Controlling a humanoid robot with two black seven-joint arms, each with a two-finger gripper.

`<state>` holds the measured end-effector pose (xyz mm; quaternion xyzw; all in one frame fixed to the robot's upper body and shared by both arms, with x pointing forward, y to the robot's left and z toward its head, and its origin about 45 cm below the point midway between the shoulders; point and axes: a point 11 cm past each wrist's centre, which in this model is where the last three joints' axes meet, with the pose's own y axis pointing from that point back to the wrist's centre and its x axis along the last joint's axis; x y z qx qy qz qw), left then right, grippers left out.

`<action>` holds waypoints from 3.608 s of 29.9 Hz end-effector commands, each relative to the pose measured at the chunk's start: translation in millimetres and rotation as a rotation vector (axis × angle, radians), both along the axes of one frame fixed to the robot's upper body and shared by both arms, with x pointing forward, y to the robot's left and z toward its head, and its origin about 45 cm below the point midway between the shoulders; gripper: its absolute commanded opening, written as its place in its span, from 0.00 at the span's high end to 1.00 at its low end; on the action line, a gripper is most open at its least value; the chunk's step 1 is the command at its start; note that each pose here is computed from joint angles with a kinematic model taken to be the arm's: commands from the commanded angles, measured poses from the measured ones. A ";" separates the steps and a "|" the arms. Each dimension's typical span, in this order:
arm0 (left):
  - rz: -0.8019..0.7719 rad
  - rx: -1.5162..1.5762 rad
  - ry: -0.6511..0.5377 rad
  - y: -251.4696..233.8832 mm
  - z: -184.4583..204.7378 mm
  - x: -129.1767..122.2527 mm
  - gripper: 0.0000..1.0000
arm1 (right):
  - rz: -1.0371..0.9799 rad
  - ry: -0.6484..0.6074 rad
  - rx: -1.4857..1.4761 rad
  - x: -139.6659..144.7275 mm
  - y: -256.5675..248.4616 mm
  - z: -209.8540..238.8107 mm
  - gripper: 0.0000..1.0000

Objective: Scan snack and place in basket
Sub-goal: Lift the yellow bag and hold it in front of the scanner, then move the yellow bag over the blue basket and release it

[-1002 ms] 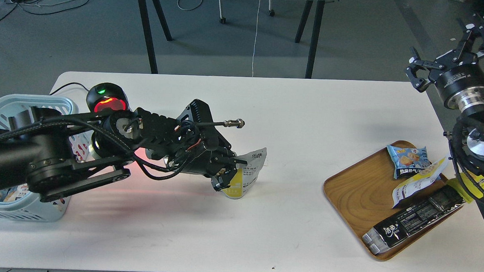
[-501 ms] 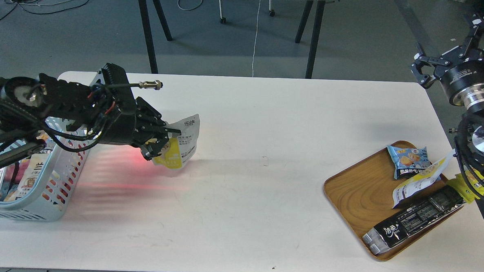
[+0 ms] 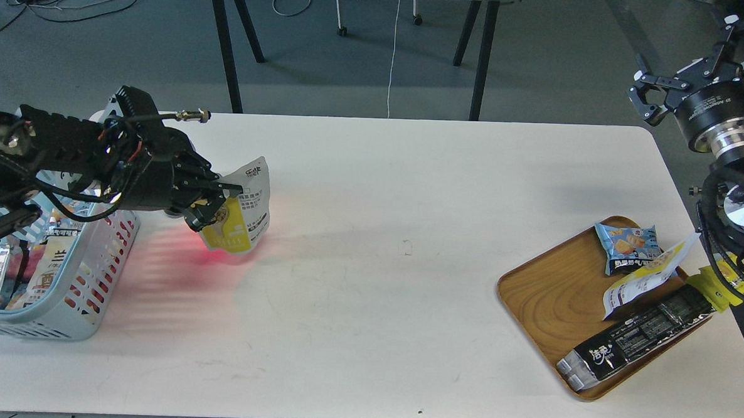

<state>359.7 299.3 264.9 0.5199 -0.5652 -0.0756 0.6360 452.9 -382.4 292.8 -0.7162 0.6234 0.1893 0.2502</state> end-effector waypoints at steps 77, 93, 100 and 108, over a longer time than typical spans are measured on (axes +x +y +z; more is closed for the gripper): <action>0.017 -0.006 -0.054 25.0 41.6 -3.2 1.00 | -0.001 -0.009 -0.003 0.9 -1.1 4.1 0.02; 0.256 -0.016 -0.239 112.2 148.4 -24.9 1.00 | 0.000 -0.011 -0.002 1.5 -0.4 4.3 0.02; 0.395 0.073 -0.162 167.4 128.5 -46.6 1.00 | 0.003 -0.010 -0.005 0.9 -0.8 3.7 0.02; 0.395 0.100 -0.114 182.8 99.6 -61.1 0.98 | 0.001 -0.011 -0.005 0.4 -2.3 4.0 0.02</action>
